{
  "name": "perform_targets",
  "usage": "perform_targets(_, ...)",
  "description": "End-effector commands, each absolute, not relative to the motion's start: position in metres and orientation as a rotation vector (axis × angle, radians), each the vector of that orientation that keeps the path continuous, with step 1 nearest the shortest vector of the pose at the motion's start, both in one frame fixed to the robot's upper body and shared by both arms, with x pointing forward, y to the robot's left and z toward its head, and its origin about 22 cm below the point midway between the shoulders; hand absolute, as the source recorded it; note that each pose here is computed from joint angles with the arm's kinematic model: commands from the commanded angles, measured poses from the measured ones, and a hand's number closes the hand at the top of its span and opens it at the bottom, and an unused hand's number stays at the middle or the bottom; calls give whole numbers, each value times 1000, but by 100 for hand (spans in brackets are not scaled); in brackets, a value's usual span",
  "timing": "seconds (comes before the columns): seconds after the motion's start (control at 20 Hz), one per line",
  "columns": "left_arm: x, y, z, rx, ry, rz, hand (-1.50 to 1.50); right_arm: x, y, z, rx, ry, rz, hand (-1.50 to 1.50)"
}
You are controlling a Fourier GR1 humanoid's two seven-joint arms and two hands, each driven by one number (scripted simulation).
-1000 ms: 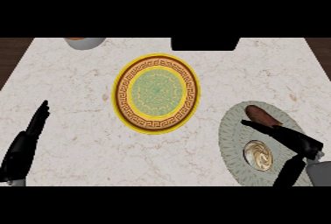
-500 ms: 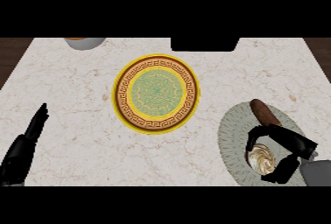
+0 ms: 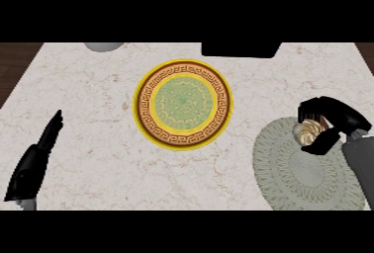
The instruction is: Pick the cupcake from the placemat and place it in the plate
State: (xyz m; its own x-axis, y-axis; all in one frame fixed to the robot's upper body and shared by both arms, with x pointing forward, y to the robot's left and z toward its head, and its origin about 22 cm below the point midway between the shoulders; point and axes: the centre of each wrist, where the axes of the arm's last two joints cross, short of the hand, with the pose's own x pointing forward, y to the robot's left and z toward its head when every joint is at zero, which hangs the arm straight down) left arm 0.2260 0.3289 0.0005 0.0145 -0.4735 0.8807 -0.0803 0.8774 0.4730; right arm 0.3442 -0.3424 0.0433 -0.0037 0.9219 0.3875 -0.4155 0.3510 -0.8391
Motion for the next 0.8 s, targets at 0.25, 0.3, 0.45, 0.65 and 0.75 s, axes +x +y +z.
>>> perform_targets(0.25, 234, 333, -9, 452, -1517, -307, 0, 386, -345, 71, -982, -1301, 990, 150)
perform_targets(0.3, 227, 338, -6, 451, -1536, -320, 0, 394, -350, 86, -1010, -1354, 935, 150)
perform_targets(0.45, 226, 340, -1, 468, -1516, -298, 0, 386, -347, 96, -1088, -1508, 896, 150)
perform_targets(0.65, 225, 346, 0, 469, -1516, -285, 0, 393, -332, 155, -1020, -1749, 939, 150)
perform_targets(0.75, 216, 337, -7, 468, -1498, -292, 0, 392, -326, 167, -897, -1842, 915, 150)
